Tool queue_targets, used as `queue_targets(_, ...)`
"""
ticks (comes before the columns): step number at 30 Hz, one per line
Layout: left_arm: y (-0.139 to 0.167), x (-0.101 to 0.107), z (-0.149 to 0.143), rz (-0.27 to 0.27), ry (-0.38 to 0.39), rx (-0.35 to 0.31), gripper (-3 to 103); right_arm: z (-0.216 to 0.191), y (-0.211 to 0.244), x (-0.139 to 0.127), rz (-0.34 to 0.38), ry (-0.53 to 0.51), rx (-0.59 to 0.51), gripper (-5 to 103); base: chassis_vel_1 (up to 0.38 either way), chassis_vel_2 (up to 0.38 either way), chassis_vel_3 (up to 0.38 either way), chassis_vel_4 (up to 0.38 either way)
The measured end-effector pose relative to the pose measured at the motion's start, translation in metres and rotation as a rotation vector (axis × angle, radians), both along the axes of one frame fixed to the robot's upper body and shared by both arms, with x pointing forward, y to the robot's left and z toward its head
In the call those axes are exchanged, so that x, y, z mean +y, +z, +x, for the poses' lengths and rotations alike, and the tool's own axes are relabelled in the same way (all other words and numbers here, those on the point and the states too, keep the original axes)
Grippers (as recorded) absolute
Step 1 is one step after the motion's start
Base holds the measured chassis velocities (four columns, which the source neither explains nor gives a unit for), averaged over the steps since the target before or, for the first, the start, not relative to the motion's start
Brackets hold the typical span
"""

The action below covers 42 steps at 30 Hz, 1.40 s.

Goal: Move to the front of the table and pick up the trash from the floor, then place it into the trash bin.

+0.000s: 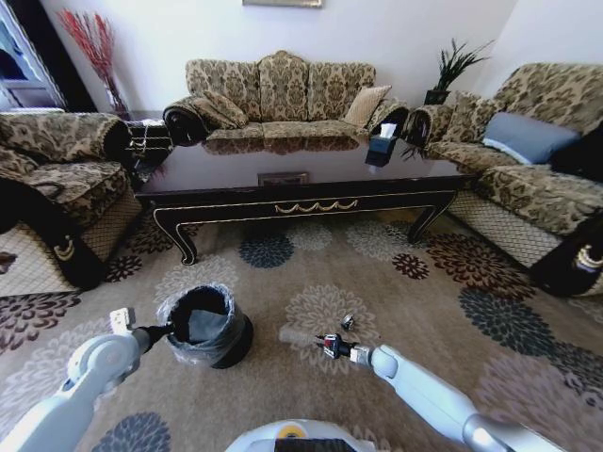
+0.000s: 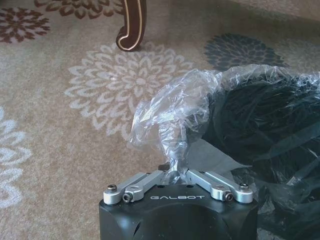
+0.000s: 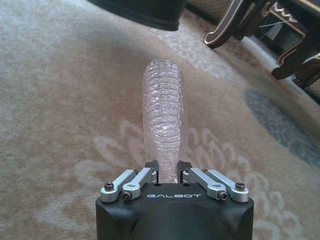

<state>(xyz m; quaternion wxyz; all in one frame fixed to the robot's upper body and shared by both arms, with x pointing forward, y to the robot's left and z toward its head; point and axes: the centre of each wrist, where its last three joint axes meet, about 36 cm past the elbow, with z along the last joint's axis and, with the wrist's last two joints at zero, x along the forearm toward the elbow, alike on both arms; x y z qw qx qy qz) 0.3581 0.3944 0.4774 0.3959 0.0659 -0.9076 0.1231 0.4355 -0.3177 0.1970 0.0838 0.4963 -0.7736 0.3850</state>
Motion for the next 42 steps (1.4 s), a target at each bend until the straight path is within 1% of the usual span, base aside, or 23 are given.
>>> queue_targets(4, 0.001, -0.003, 0.000, 0.000, -0.006, -0.002, 2, -0.004, 0.008, -0.002, 0.025, -0.030, -0.006, 18, 0.000, 0.000, 0.000, 0.000)
queue_targets(6, 0.001, -0.010, -0.001, -0.003, -0.017, -0.004, 2, -0.009, 0.017, -0.010, 0.061, -0.077, -0.017, 18, 0.000, 0.000, 0.000, 0.000)
queue_targets(9, 0.001, -0.015, -0.002, -0.003, -0.028, -0.003, 2, -0.012, 0.025, -0.016, 0.082, -0.105, -0.026, 18, 0.000, 0.000, 0.000, 0.000)
queue_targets(10, -0.001, -0.021, -0.002, 0.000, -0.043, 0.001, 2, -0.012, 0.037, -0.022, 0.104, -0.130, -0.046, 18, 0.000, 0.000, 0.000, 0.000)
queue_targets(12, -0.004, -0.027, -0.002, 0.008, -0.060, 0.008, 2, -0.013, 0.050, -0.031, 0.123, -0.160, -0.070, 18, 0.000, 0.000, 0.000, 0.000)
queue_targets(14, -0.005, -0.030, -0.002, 0.011, -0.067, 0.011, 2, -0.013, 0.054, -0.034, 0.128, -0.172, -0.078, 18, 0.000, 0.000, 0.000, 0.000)
queue_targets(15, -0.010, -0.040, -0.003, 0.022, -0.093, 0.019, 2, -0.018, 0.065, -0.043, 0.148, -0.211, -0.096, 18, 0.000, 0.000, 0.000, 0.000)
queue_targets(16, -0.011, -0.045, -0.004, 0.024, -0.106, 0.022, 2, -0.022, 0.068, -0.048, 0.155, -0.229, -0.100, 18, 0.000, 0.000, 0.000, 0.000)
queue_targets(18, -0.011, -0.049, -0.004, 0.024, -0.115, 0.023, 2, -0.027, 0.071, -0.053, 0.161, -0.247, -0.104, 18, 0.000, 0.000, 0.000, 0.000)
queue_targets(21, -0.012, -0.067, 0.000, 0.021, -0.156, 0.023, 2, -0.051, 0.087, -0.074, 0.193, -0.318, -0.119, 18, 0.000, 0.000, 0.000, 0.000)
queue_targets(23, -0.011, -0.075, 0.003, 0.023, -0.176, 0.019, 2, -0.067, 0.097, -0.080, 0.218, -0.347, -0.122, 18, 0.000, 0.000, 0.000, 0.000)
queue_targets(24, -0.011, -0.075, 0.003, 0.023, -0.176, 0.019, 2, -0.067, 0.097, -0.080, 0.218, -0.347, -0.122, 18, 0.000, 0.000, 0.000, 0.000)
queue_targets(26, -0.010, -0.088, 0.008, 0.027, -0.206, 0.011, 2, -0.084, 0.120, -0.084, 0.257, -0.382, -0.152, 18, 0.000, 0.000, 0.000, 0.000)
queue_targets(28, -0.009, -0.090, 0.009, 0.027, -0.211, 0.008, 2, -0.087, 0.126, -0.083, 0.265, -0.385, -0.159, 18, 0.000, 0.000, 0.000, 0.000)
queue_targets(30, -0.008, -0.103, 0.010, 0.023, -0.246, 0.000, 2, -0.099, 0.150, -0.078, 0.297, -0.389, -0.199, 18, 0.000, 0.000, 0.000, 0.000)
queue_targets(32, -0.009, -0.106, 0.009, 0.025, -0.255, 0.001, 2, -0.104, 0.158, -0.075, 0.308, -0.389, -0.208, 18, 0.000, 0.000, 0.000, 0.000)
queue_targets(35, -0.013, -0.115, 0.007, 0.034, -0.275, 0.004, 2, -0.117, 0.176, -0.063, 0.341, -0.382, -0.214, 18, 0.000, 0.000, 0.000, 0.000)
queue_targets(36, -0.016, -0.123, 0.006, 0.037, -0.288, 0.004, 2, -0.121, 0.184, -0.055, 0.360, -0.375, -0.214, 18, 0.000, 0.000, 0.000, 0.000)
queue_targets(37, -0.016, -0.123, 0.006, 0.037, -0.288, 0.004, 2, -0.121, 0.184, -0.055, 0.360, -0.375, -0.214, 18, 0.000, 0.000, 0.000, 0.000)
queue_targets(41, -0.022, -0.147, 0.004, 0.035, -0.327, 0.001, 2, -0.129, 0.201, -0.034, 0.411, -0.367, -0.208, 18, 0.000, 0.000, 0.000, 0.000)
queue_targets(42, -0.022, -0.147, 0.004, 0.035, -0.327, 0.001, 2, -0.129, 0.201, -0.034, 0.411, -0.367, -0.208, 18, 0.000, 0.000, 0.000, 0.000)
